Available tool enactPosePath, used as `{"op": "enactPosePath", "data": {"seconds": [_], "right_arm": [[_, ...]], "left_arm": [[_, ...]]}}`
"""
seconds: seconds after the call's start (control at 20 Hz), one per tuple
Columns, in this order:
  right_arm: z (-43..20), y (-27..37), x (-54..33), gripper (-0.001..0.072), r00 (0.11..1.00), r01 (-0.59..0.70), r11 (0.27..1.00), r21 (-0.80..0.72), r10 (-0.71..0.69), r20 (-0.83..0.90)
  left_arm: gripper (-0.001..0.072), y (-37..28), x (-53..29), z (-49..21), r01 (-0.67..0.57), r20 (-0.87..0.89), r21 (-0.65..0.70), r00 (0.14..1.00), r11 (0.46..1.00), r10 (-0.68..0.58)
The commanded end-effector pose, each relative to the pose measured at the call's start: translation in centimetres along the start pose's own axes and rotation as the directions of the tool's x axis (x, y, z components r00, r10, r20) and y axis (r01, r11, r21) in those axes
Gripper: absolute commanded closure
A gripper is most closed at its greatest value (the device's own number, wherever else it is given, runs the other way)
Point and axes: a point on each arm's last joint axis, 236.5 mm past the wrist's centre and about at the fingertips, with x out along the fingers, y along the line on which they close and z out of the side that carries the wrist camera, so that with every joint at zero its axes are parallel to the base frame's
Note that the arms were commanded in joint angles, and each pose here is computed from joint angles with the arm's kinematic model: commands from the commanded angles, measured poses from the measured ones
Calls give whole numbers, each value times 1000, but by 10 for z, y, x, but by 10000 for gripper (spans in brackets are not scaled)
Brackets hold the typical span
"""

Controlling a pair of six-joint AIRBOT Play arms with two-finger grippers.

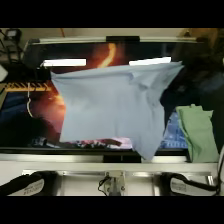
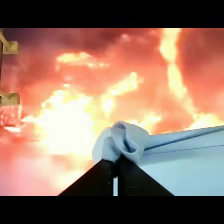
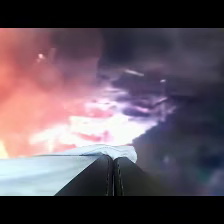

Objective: Fold the shirts.

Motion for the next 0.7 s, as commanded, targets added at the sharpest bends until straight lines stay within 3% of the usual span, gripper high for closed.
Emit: {"op": "enactPosePath", "data": {"seconds": [0.0,0.2,0.35,0.4,0.45,0.5,0.65], "right_arm": [[-13,13,74,642,991,-130,962,239,131,14],[-77,32,124,641,965,-144,951,273,196,-174],[-106,56,137,625,938,-158,948,275,232,-258],[-104,61,136,515,937,-167,945,282,242,-253],[-99,67,130,277,933,-187,937,294,263,-246],[-93,67,119,227,930,-193,939,283,267,-252],[-102,11,72,227,921,-43,984,171,106,-375]], "left_arm": [[671,8,80,-24,-19,-112,-70,994,997,12],[669,2,135,-69,-18,-264,-151,964,988,-23],[639,-28,155,-90,60,-322,-271,935,961,-150],[479,-37,155,-96,83,-342,-311,920,947,-193],[285,-38,150,-102,85,-373,-324,904,942,-210],[212,-32,138,-109,83,-433,-299,876,951,-212],[212,1,83,-151,115,-663,-199,715,973,-220]]}}
